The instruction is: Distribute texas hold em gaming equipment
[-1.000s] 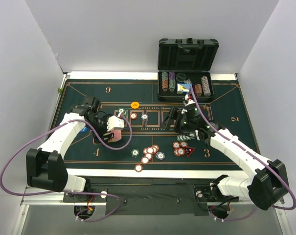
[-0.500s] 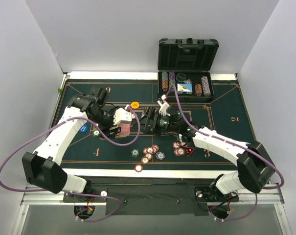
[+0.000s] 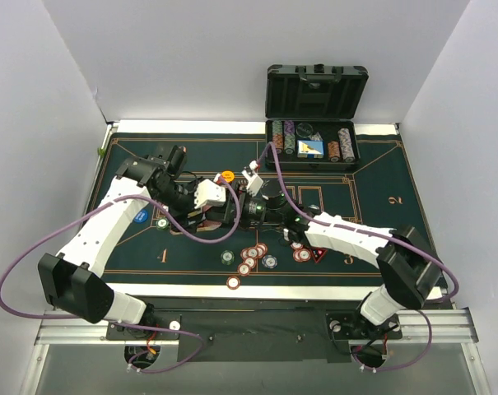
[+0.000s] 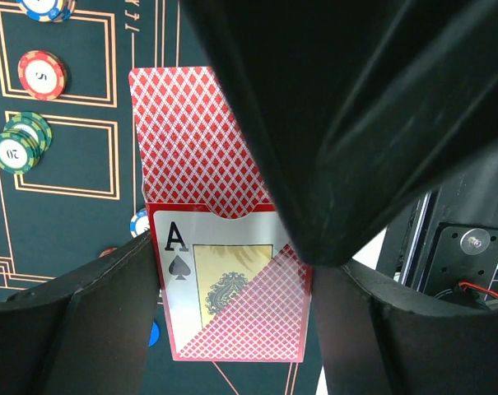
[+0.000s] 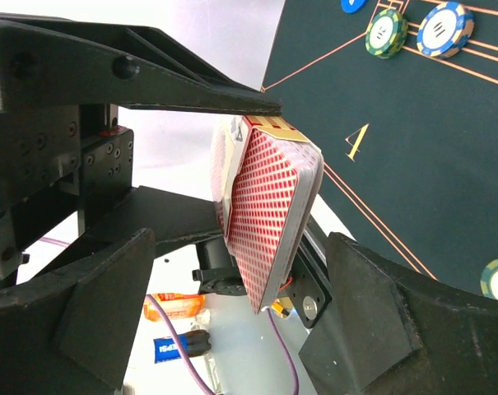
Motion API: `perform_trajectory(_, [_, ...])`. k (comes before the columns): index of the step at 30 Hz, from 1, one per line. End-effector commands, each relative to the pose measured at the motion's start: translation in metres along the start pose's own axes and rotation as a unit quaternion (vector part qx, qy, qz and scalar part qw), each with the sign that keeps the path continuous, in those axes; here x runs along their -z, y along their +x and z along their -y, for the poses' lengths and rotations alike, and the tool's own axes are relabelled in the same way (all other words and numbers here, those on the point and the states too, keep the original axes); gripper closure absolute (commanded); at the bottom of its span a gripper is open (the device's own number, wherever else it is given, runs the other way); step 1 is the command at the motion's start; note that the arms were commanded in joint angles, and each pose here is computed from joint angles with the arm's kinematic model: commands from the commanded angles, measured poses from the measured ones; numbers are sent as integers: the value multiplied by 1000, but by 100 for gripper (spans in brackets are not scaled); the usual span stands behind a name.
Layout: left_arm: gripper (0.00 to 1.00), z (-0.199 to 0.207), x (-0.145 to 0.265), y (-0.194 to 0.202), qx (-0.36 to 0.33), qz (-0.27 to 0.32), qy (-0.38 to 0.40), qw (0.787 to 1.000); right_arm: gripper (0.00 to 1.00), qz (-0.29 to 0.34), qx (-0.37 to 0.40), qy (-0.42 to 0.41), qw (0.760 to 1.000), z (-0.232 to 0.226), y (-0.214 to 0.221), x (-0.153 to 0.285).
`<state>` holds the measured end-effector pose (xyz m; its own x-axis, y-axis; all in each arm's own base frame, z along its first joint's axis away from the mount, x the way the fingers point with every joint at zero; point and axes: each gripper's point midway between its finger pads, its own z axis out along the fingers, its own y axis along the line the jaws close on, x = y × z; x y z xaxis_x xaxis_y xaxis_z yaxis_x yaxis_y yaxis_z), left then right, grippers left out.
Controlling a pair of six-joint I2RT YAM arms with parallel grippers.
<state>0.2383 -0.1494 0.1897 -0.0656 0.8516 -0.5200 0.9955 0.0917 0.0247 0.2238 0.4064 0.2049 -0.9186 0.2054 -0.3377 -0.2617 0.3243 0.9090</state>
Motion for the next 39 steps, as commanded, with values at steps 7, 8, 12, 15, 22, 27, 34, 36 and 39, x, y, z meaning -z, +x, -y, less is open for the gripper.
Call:
perform_trajectory(7, [100, -8, 15, -27, -12, 37, -26, 999, 33, 1, 12, -54, 998, -35, -7, -24])
perform_trajectory(8, [100, -8, 15, -29, -13, 39, -26, 999, 38, 2, 12, -54, 998, -34, -6, -26])
perform_trajectory(12, [100, -8, 19, -32, -13, 45, -31, 998, 48, 9, 2, -62, 998, -35, -9, -30])
perform_trajectory(15, [100, -6, 22, -35, -11, 49, -34, 998, 56, 18, -4, -83, 996, -41, -12, -32])
perform_trajectory(22, [100, -7, 28, -40, -5, 62, -50, 997, 81, 17, -21, -91, 995, -40, -11, -33])
perform_trajectory(27, [55, -15, 34, -44, 16, 68, -81, 994, 100, 24, -22, -90, 995, -37, -13, -26])
perform_trajectory(34, [12, -21, 55, -65, 26, 118, -127, 984, 100, 49, -39, -120, 991, -47, -29, -5])
perform_trajectory(36, [11, -16, 59, -72, 31, 134, -120, 983, 100, 53, -39, -124, 990, -48, -31, -1])
perform_trajectory(39, [10, -5, 61, -77, 27, 154, -104, 982, 100, 53, -37, -130, 989, -53, -32, 4])
